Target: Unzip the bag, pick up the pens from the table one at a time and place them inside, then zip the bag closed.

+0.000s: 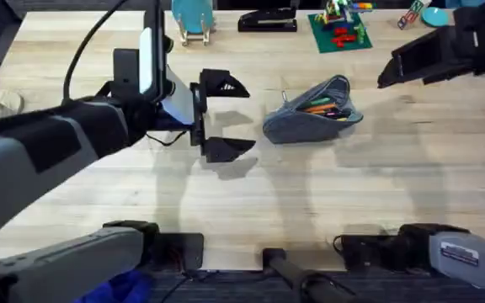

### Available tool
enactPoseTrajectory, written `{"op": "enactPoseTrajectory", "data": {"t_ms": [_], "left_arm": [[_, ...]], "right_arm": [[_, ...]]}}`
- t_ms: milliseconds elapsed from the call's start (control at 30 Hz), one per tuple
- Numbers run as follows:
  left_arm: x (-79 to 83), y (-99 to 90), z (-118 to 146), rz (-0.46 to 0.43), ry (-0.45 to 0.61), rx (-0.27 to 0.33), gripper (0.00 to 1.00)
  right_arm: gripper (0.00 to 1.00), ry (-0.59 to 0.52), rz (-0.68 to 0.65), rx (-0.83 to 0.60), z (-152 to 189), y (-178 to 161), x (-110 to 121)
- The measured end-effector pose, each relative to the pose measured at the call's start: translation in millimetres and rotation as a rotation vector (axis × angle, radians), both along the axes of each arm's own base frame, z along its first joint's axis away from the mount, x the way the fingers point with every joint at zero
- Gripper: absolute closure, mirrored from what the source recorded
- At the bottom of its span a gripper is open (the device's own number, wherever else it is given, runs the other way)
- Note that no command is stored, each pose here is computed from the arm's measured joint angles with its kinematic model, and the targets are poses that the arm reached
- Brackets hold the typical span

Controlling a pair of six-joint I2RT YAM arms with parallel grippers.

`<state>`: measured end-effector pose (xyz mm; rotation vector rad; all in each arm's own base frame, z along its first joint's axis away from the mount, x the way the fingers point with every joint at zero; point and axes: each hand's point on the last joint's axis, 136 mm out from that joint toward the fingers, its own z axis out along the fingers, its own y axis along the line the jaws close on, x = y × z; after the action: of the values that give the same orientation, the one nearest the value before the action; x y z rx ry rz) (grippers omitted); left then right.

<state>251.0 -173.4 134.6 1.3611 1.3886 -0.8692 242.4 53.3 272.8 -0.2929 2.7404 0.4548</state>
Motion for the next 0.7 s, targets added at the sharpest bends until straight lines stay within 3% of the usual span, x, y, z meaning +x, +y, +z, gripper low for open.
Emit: {"op": "enactPoseTrajectory", "data": {"t_ms": [100, 267, 700], "left_arm": [[3.7, 0.4, -1.6, 0.012, -0.006, -0.018, 0.002], [7.8, -0.2, -18.3, 0.020, 0.074, -0.030, 0.003], [11.8, -5.9, -41.1, -0.024, 0.131, -0.088, 0.003]], "right_arm": [[0.003, -0.007, 0.000, 0.000, 0.5, 0.0, 1.4], [0.003, -0.018, 0.000, -0.001, 1.4, 0.0, 4.0], [0.003, -0.018, 0.000, -0.001, 1.4, 0.0, 4.1]]}}
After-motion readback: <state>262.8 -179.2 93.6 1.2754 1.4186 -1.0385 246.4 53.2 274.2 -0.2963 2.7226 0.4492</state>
